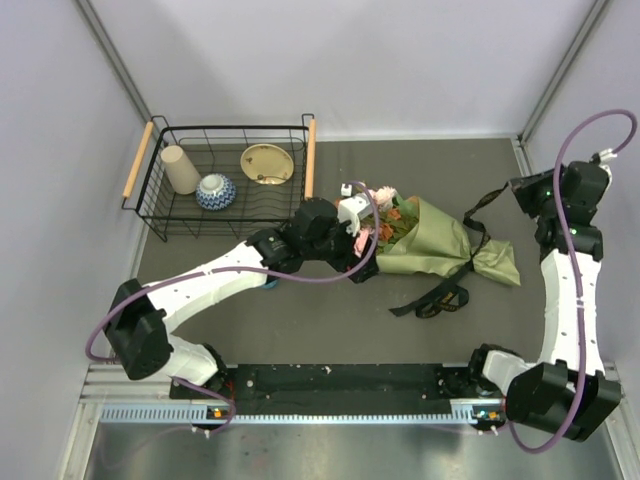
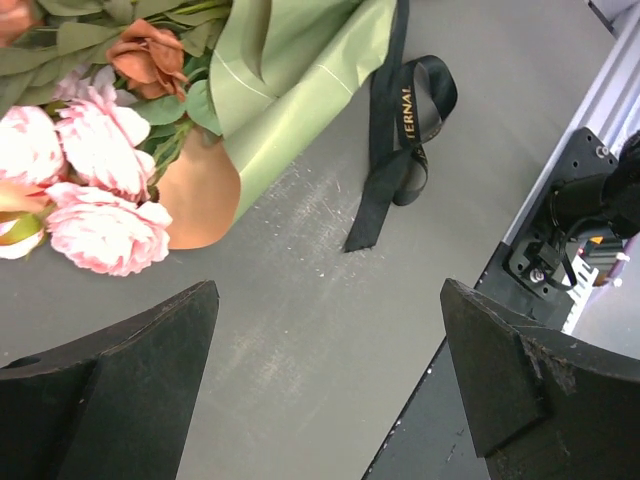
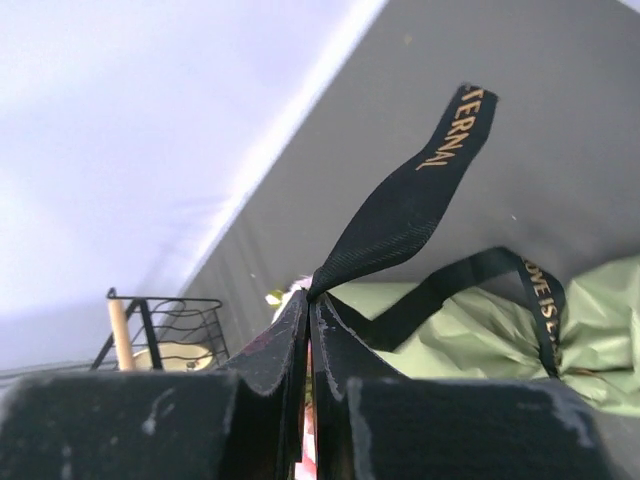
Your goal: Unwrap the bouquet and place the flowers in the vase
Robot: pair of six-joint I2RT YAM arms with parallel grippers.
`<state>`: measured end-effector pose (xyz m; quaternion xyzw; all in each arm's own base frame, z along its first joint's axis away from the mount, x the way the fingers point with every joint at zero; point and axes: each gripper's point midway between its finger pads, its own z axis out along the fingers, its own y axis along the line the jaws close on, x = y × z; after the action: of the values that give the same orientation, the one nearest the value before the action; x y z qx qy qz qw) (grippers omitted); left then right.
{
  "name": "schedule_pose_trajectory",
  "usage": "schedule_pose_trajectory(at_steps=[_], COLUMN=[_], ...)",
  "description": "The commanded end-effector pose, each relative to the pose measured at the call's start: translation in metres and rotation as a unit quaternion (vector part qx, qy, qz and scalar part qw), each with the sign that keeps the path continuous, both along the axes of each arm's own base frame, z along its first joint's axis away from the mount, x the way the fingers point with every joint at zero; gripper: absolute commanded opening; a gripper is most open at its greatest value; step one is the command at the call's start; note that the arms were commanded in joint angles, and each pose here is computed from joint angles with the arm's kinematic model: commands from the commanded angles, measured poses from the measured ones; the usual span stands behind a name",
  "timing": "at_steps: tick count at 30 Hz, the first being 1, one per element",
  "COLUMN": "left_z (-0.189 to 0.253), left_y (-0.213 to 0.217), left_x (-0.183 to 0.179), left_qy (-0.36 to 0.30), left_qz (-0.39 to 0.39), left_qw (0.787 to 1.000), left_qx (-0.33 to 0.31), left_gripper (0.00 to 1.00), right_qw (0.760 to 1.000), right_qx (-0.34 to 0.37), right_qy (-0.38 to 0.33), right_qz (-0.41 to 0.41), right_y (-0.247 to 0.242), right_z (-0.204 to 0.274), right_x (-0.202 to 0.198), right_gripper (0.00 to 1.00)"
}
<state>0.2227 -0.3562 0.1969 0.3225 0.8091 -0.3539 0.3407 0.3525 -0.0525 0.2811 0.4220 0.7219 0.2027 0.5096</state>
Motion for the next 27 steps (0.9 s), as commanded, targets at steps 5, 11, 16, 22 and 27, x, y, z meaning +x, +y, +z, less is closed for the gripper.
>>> schedule_pose_trajectory(at_steps=[5,11,16,22,27], left_z=[0.036,0.028,0.025,0.03,0.038], left_y=[0.017,0.02,0.005,-0.01,-0.026], left_x=[0.014,0.018,0.008,-0.002,-0.001], left_qy=[-0.011,0.041,0.059,0.055,0.041], left_qz=[0.063,0.057,0.005,-0.048,-0.075], left_qw=[0.996,0.993,0.992,0.99,0.988], left_qx=[-0.059,-0.094,-0.109,-0.123,-0.126], left_gripper=[0.99,0.99,0.87,0.9,0.91], right_qw=[0.991,0.986,0.992,0.99,0.986], right_qx=[-0.068,-0.084,-0.058,-0.084,-0.08], right_qy=[-0.108,-0.145,-0.113,-0.082,-0.011], right_qz=[0.033,0.01,0.016,0.072,0.146], right_y=[0.005,-0.005,-0.013,-0.005,0.007], right_z=[0.093,0.127,0.111,0.095,0.064], right_x=[-0.005,0.001,0.04,0.125,0.162], right_gripper=[0.0,0.0,0.0,0.0,0.39])
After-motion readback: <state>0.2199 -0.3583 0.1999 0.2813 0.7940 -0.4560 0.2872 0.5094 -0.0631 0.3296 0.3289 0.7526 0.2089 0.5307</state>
